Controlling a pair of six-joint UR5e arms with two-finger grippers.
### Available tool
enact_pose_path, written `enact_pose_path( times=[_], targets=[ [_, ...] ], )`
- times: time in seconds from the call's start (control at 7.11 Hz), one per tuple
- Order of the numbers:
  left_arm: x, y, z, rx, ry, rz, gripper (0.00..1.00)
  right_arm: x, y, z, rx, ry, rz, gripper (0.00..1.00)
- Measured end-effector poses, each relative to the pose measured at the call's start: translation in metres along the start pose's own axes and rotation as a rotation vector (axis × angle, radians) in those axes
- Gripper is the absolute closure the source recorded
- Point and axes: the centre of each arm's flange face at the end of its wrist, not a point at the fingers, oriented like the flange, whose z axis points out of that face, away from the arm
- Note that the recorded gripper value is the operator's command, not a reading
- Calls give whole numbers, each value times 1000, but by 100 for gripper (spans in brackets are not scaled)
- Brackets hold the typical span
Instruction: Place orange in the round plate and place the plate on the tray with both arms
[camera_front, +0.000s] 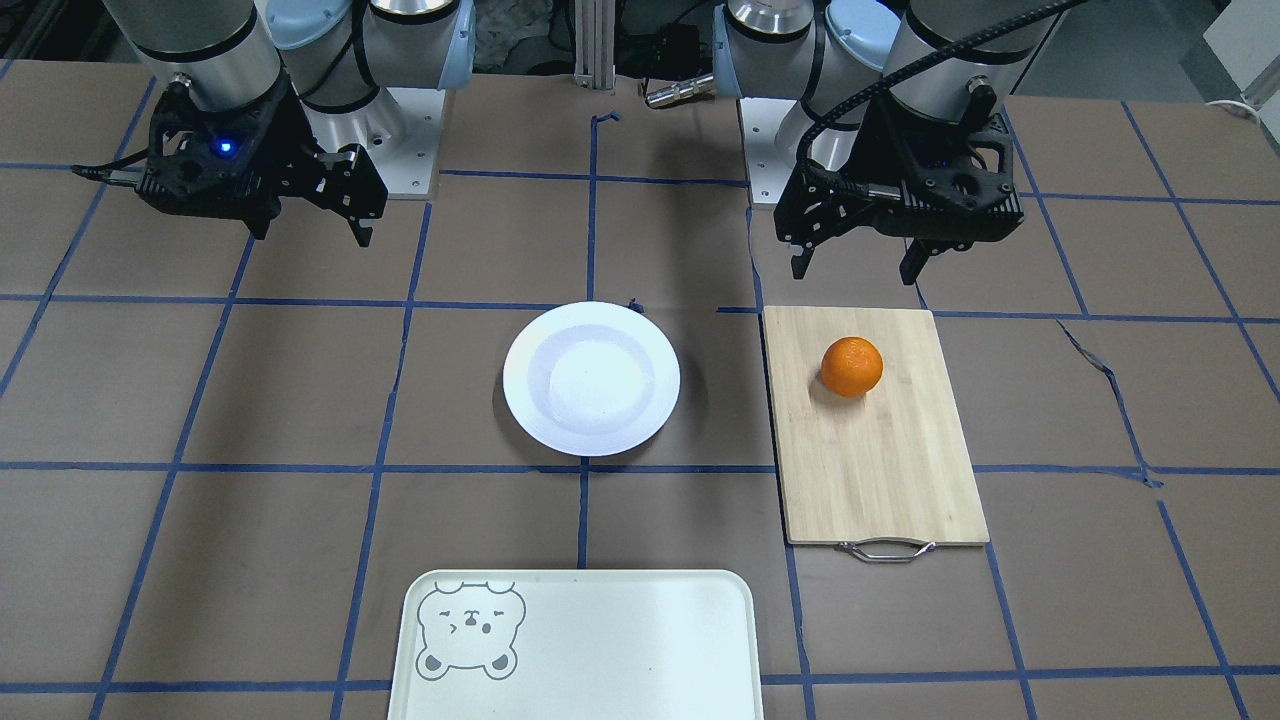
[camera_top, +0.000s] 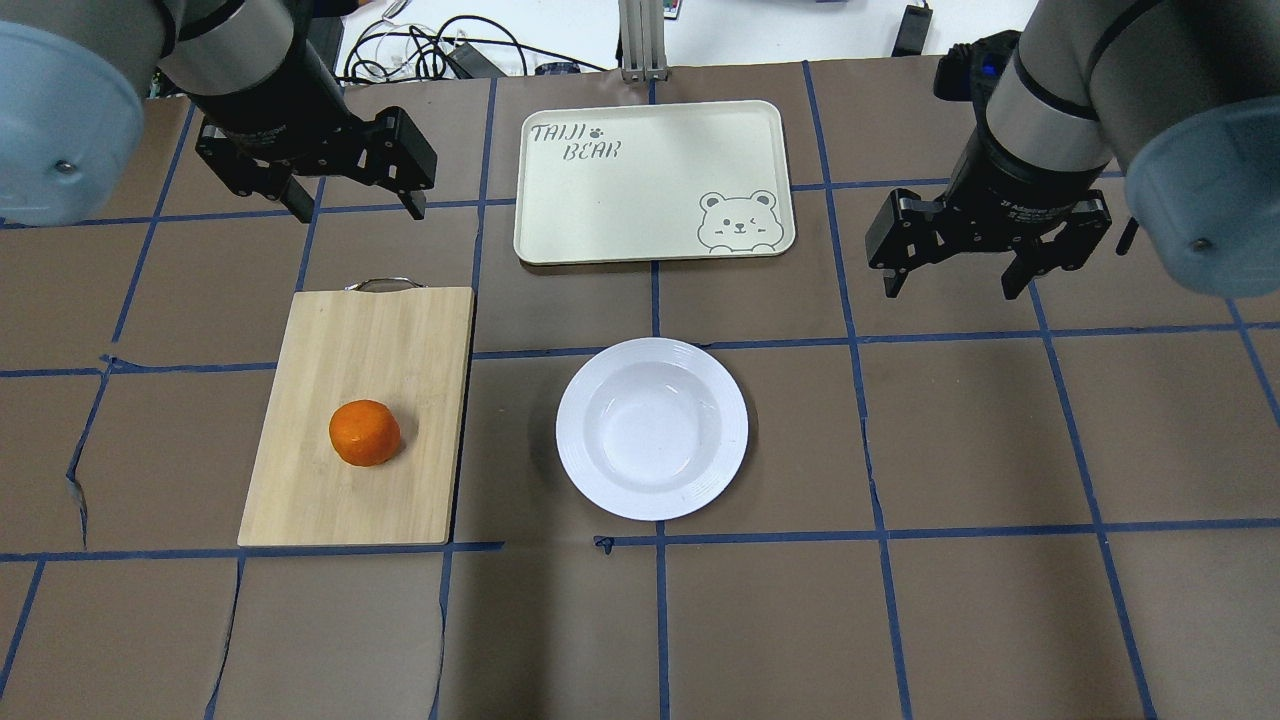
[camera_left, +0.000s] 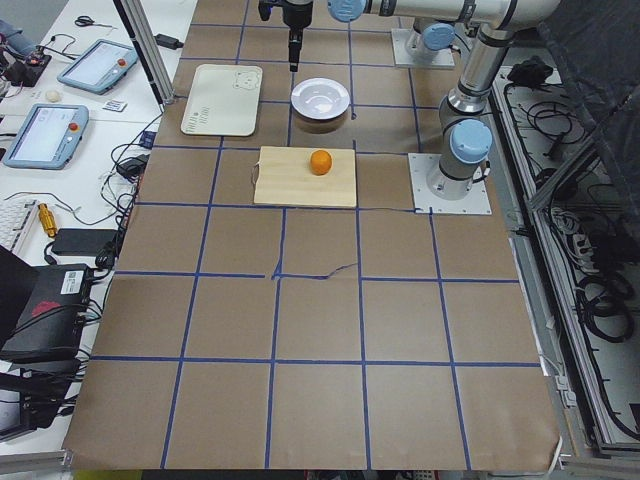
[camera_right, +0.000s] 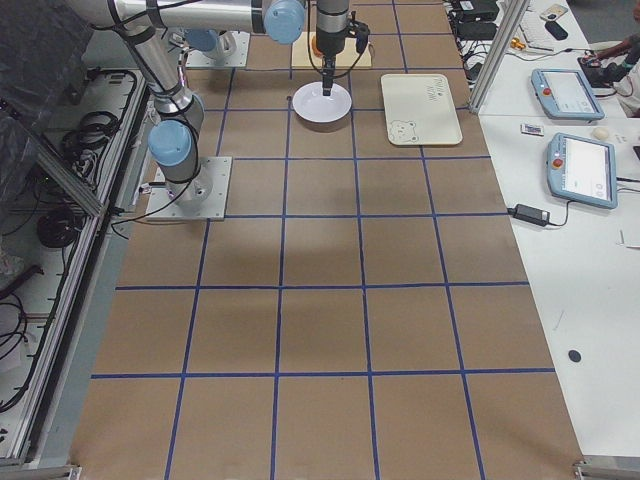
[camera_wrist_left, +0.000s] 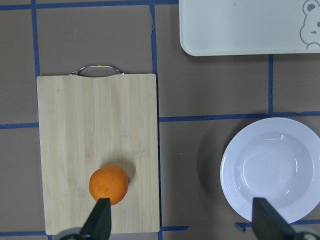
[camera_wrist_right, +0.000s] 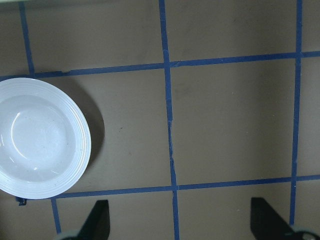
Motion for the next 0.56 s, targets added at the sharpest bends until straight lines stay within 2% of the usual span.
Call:
enact_pose_path(
  times=[0.56],
  targets=[
    [0,1,-2,3,0,0,0,0,0,0,0,0,1,0]
  ],
)
